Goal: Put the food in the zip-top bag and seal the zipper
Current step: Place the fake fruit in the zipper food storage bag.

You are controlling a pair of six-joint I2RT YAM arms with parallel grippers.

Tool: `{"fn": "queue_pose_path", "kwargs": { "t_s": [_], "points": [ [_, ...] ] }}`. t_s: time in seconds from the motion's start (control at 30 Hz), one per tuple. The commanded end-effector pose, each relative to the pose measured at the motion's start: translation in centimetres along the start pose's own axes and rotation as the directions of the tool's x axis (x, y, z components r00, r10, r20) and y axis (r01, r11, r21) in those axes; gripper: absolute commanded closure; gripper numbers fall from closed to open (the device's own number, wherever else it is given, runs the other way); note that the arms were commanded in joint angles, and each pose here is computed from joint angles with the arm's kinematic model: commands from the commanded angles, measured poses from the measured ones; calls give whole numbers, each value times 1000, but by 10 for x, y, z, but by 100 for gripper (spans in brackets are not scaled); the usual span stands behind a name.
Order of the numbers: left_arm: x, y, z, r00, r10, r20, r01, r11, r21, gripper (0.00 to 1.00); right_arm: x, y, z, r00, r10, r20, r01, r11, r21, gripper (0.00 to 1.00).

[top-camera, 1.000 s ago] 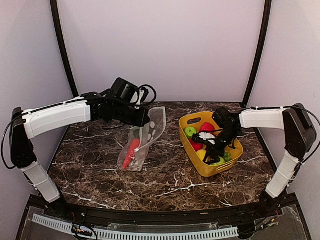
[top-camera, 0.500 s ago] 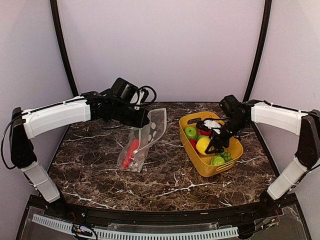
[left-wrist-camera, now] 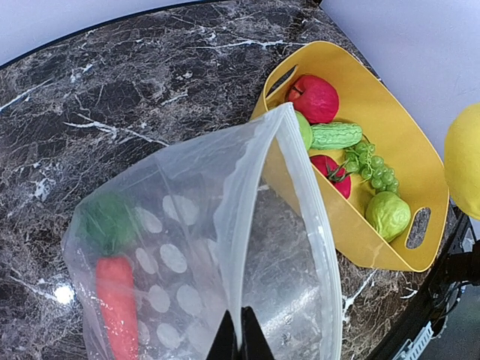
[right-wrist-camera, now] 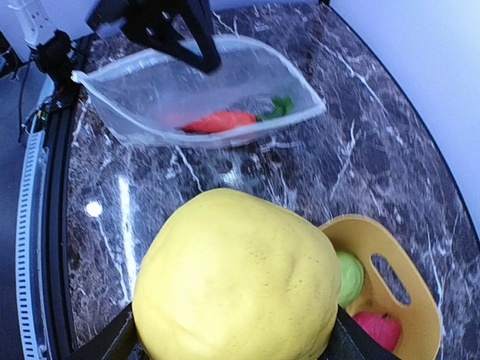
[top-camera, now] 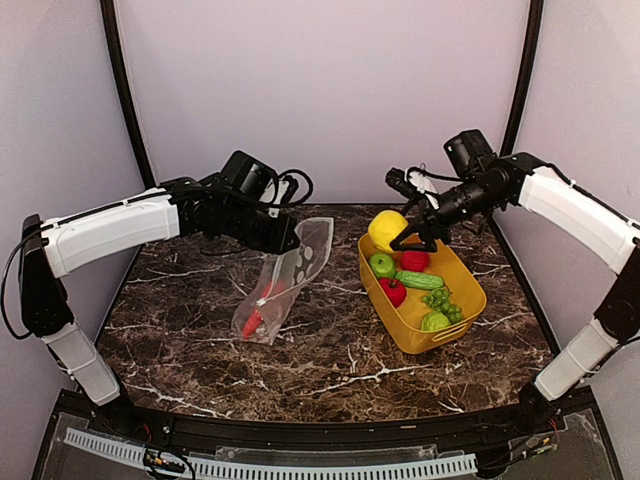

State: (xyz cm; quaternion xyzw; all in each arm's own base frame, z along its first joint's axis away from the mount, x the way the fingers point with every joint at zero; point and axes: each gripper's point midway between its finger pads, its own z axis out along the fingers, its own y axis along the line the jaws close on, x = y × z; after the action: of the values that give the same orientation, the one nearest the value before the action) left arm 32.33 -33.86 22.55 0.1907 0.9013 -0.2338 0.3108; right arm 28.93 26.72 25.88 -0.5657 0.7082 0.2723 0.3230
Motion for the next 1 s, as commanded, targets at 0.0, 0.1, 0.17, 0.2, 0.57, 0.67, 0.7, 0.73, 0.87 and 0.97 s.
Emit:
{"fn": "queue_pose_path", "kwargs": {
  "t_s": [0.0, 0.1, 0.17, 0.2, 0.57, 0.67, 0.7, 0.73, 0.87, 0.97],
  "points": [
    [-13, -10, -12, 999, -32, 23, 31, 999, 42, 99, -57, 24, -2, 987, -57, 149, 68, 995, -71, 53],
    [-17, -14, -13, 998, -46, 30, 44, 997, 57, 99, -82, 30, 5, 975, -72, 208, 93, 991, -92, 52],
    [-20, -16, -16, 998, -53, 41, 50, 997, 66, 99, -97, 31, 8, 968, -63, 244, 93, 989, -112, 52],
    [-21, -16, -18, 997, -57, 46, 54, 996, 68, 99, -106, 30, 10, 963, -52, 266, 86, 989, -120, 52],
    [-30, -24, -35, 993, -88, 84, 79, 991, 110, 99, -136, 20, 49, 945, 21, 327, 41, 983, -181, 52],
    [-30, -26, -38, 991, -101, 89, 89, 988, 126, 99, -135, 19, 57, 944, 16, 331, 43, 984, -171, 52],
    [-30, -27, -39, 990, -105, 92, 92, 987, 129, 99, -134, 19, 60, 945, 17, 327, 41, 985, -169, 52],
    [-31, -27, -40, 990, -106, 96, 93, 987, 131, 99, -132, 18, 63, 946, 20, 323, 37, 985, -167, 52],
    [-34, -28, -42, 988, -114, 106, 99, 985, 139, 99, -123, 17, 73, 951, 37, 307, 15, 986, -166, 52],
    [-35, -28, -43, 986, -120, 113, 104, 985, 139, 99, -118, 17, 76, 953, 43, 301, 7, 986, -164, 51]
  ]
}}
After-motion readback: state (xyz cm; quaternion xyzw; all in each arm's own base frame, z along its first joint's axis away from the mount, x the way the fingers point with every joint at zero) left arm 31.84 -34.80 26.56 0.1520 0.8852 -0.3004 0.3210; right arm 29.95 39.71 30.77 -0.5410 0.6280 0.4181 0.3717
